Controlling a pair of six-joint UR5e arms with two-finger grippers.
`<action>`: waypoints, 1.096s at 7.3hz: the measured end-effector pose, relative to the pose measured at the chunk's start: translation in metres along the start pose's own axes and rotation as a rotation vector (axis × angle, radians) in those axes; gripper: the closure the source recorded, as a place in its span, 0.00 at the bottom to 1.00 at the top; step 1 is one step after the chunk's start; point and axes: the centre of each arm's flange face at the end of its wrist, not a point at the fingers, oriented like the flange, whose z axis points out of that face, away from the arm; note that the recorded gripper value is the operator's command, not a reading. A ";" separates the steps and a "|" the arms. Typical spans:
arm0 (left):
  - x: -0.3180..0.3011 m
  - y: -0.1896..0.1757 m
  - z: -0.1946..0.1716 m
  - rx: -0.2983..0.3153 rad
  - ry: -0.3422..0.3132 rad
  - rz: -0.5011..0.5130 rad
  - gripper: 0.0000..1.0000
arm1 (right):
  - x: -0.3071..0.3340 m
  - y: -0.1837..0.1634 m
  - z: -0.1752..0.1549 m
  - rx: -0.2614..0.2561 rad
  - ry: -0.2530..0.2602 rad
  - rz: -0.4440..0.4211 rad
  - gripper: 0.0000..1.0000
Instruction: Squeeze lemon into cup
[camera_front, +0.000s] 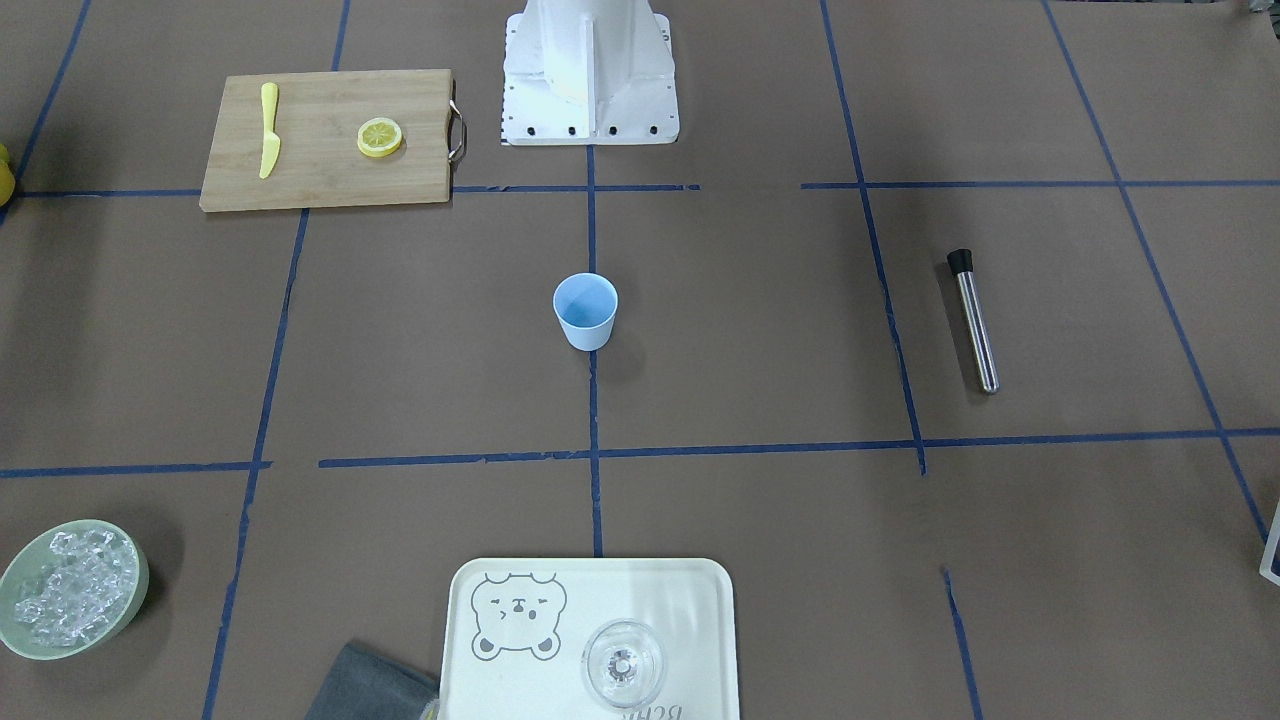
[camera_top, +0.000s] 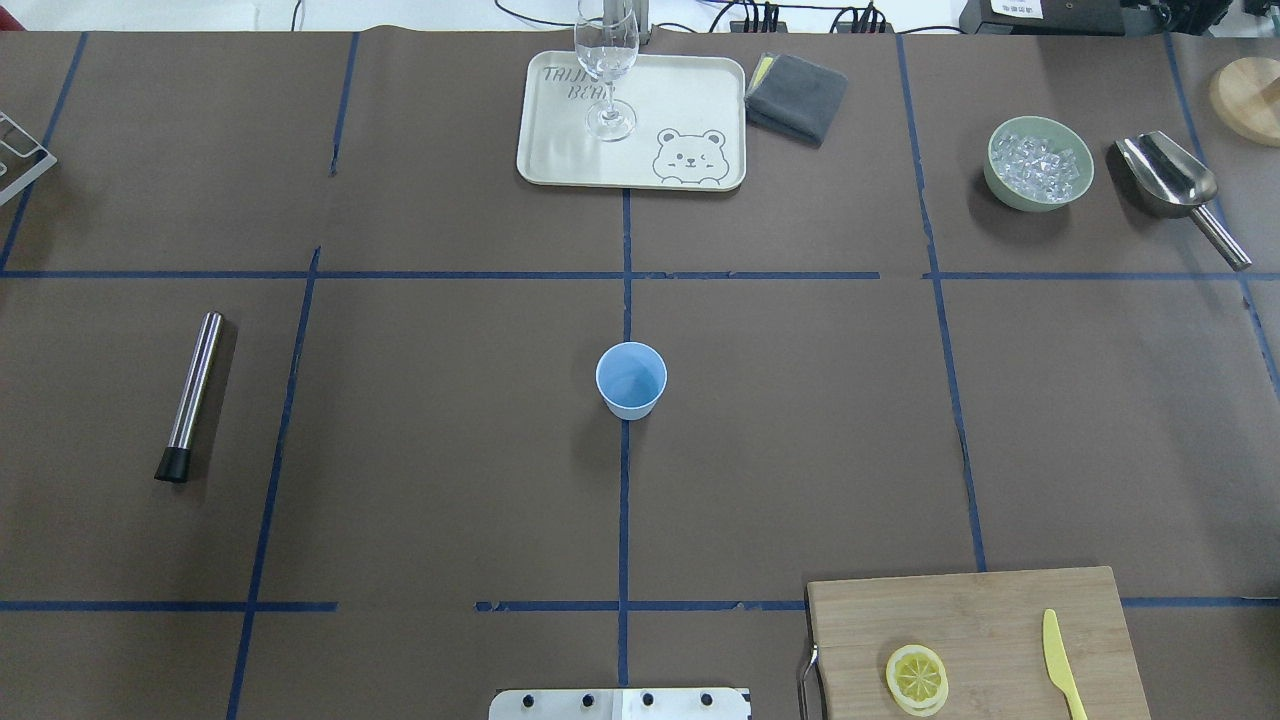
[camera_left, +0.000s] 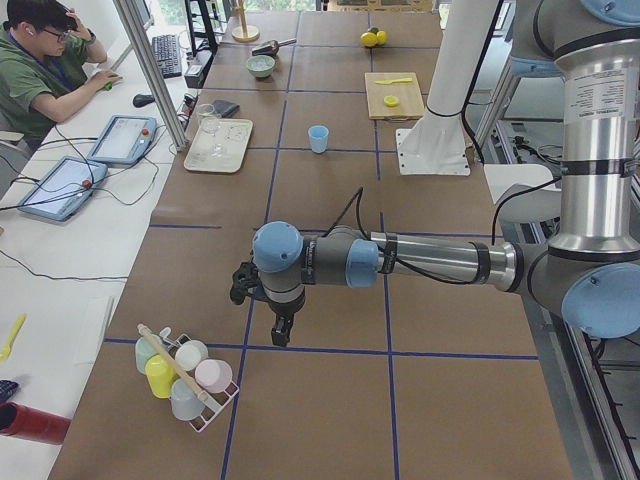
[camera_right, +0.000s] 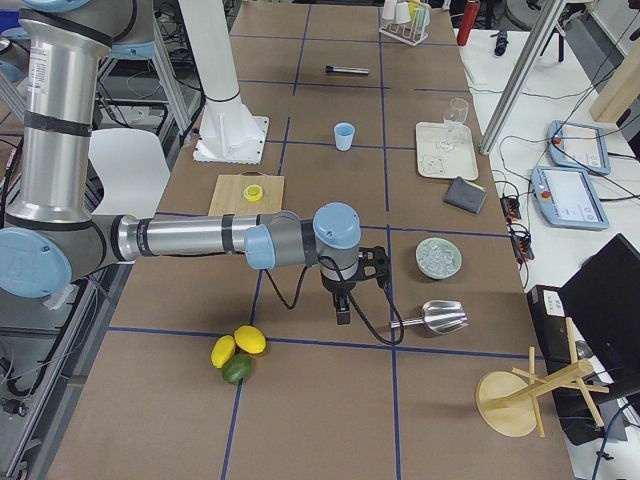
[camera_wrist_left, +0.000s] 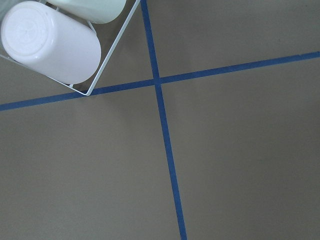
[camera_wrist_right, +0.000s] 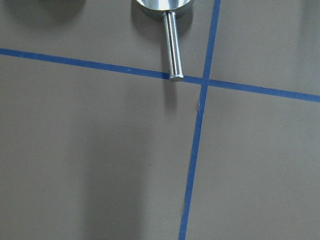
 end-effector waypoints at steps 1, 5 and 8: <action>0.000 0.000 0.000 0.000 0.000 0.001 0.00 | -0.026 -0.007 -0.004 0.023 -0.008 -0.046 0.00; 0.002 0.000 -0.001 0.002 0.002 0.004 0.00 | -0.138 -0.017 -0.021 0.093 -0.090 -0.081 0.00; 0.003 -0.001 -0.002 0.005 0.003 0.006 0.00 | -0.265 0.008 -0.007 0.089 -0.093 -0.006 0.00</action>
